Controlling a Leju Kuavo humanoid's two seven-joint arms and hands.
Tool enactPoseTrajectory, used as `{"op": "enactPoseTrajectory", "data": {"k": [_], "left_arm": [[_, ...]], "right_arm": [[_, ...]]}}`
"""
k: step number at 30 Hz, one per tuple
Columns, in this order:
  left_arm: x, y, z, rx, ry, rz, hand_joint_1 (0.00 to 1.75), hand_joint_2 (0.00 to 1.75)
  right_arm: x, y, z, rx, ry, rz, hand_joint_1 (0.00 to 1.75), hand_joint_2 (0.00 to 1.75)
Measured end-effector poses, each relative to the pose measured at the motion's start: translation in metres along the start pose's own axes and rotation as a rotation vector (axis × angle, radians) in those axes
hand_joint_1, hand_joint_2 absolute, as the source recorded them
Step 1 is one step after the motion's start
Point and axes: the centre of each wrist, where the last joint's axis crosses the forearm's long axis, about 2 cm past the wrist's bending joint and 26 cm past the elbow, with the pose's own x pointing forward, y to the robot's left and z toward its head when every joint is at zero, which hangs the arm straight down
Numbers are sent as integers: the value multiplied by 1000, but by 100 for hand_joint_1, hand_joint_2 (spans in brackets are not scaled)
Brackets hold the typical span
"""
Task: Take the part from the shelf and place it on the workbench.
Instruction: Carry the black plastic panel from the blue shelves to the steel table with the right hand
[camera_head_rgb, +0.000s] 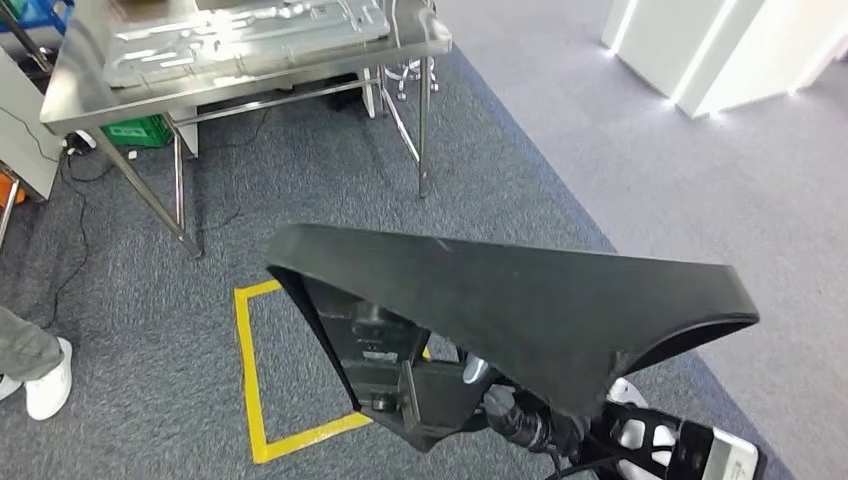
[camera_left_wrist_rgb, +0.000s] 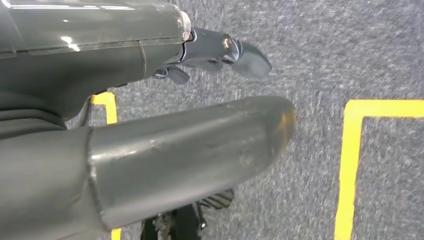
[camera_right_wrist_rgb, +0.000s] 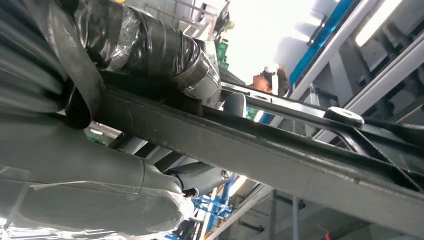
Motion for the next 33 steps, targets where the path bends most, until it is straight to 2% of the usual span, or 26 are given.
{"op": "enactPoseTrajectory", "data": {"k": [33], "left_arm": [[0,5,0,22,-2,-3,0,0]], "right_arm": [[-1,2,3,-27,36,31,175,175]]}}
